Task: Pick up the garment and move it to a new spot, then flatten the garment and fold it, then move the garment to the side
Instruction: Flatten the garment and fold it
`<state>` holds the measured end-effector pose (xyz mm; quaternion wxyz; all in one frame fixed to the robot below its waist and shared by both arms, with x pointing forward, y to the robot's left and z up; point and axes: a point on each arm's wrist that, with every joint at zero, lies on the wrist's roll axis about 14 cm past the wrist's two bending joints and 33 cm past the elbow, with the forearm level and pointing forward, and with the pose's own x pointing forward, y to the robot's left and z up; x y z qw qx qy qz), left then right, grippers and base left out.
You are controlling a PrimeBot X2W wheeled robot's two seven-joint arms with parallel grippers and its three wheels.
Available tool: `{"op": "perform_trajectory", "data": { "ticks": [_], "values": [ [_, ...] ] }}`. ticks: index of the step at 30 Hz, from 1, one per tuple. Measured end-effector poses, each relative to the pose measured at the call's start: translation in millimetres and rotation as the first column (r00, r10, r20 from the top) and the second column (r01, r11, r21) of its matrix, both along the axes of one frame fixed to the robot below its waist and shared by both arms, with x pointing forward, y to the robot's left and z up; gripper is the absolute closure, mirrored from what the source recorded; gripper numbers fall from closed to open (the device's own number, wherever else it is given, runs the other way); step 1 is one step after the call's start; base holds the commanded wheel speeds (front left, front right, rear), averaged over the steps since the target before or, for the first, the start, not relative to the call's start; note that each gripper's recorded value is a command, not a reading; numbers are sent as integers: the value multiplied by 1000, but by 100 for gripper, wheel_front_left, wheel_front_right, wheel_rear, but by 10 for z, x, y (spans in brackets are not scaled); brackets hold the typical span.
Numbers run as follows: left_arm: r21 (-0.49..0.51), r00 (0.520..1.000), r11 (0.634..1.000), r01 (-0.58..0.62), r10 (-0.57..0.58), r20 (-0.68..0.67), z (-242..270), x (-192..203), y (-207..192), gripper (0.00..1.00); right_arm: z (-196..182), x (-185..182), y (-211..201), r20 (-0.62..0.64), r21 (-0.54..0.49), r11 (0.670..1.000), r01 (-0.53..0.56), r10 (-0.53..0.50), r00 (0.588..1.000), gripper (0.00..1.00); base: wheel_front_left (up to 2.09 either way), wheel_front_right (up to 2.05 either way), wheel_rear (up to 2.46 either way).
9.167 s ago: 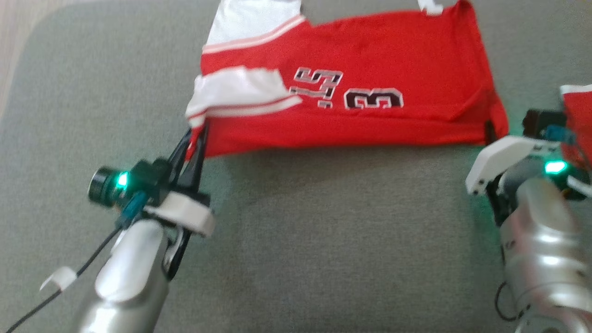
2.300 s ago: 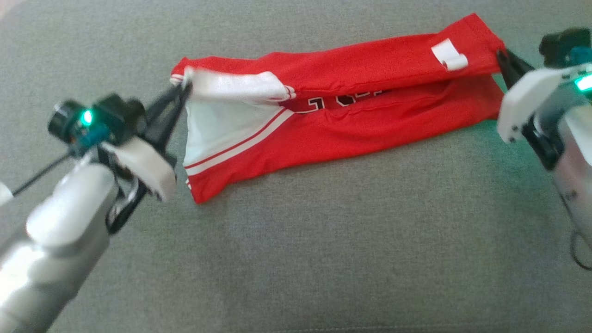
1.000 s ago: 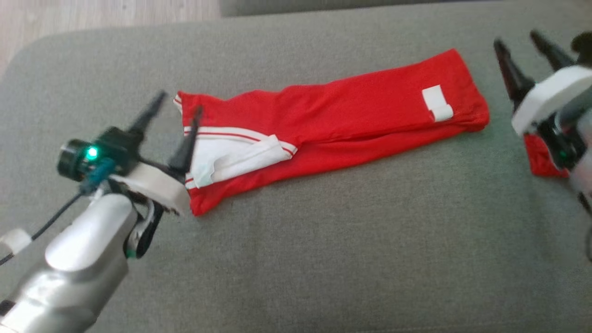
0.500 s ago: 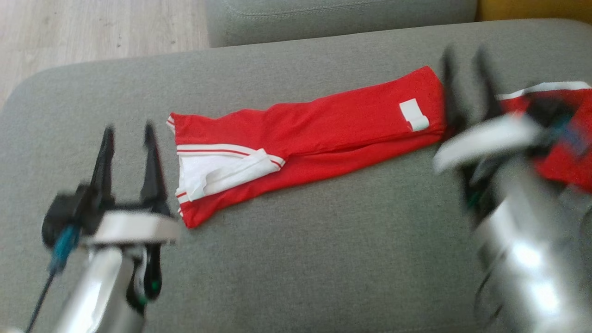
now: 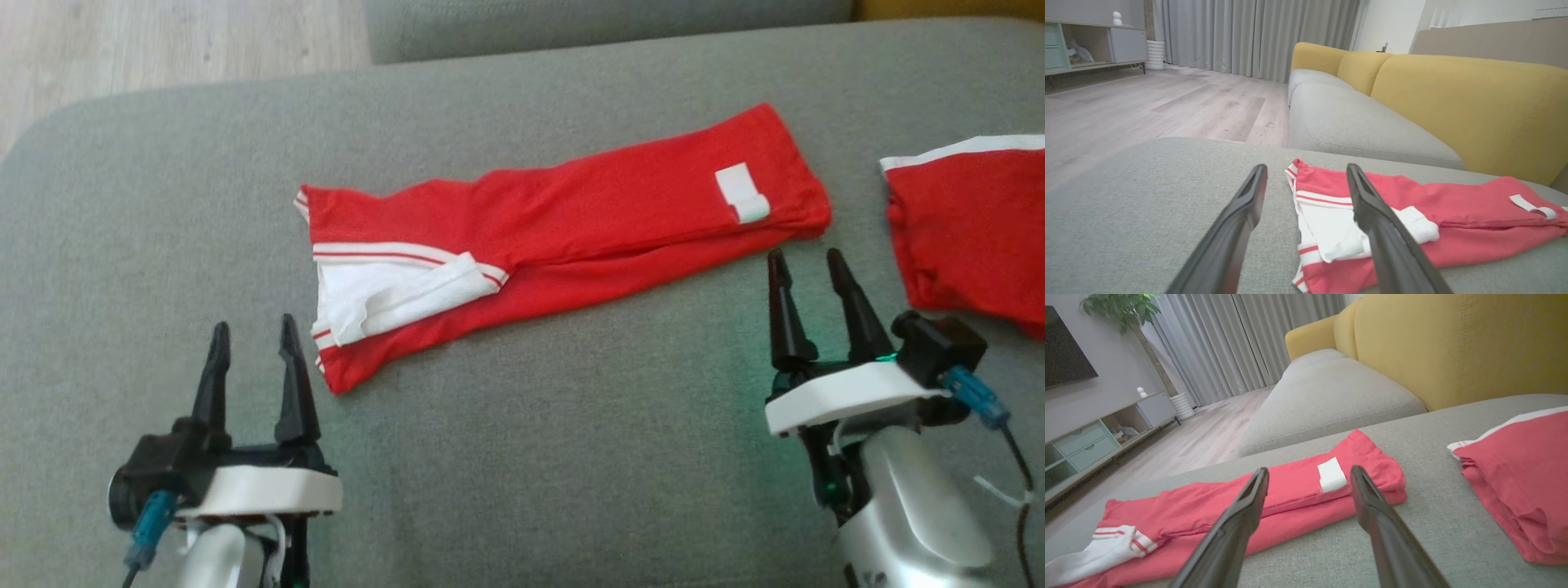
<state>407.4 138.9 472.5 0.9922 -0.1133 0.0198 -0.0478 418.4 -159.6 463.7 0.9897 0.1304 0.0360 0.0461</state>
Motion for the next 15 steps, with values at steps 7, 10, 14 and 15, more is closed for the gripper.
{"op": "perform_trajectory", "data": {
  "ticks": [7,10,14,15],
  "values": [
    [13,1000,1000,25,-25,11,-32,169,-28,0,-212,327,-288,-68,-68,995,76,-80,994,0,0,0,0],
    [9,999,999,37,-37,14,-50,277,-45,0,-298,566,-384,-108,-78,991,106,-114,988,0,0,0,0],
    [13,1000,1000,26,-25,-11,-159,327,8,0,-512,793,-553,-194,-80,983,168,-180,964,0,0,0,0],
    [11,1000,1000,24,-24,-17,-183,331,26,0,-596,817,-567,-225,-71,981,179,-191,956,0,0,0,0]
  ]
}}
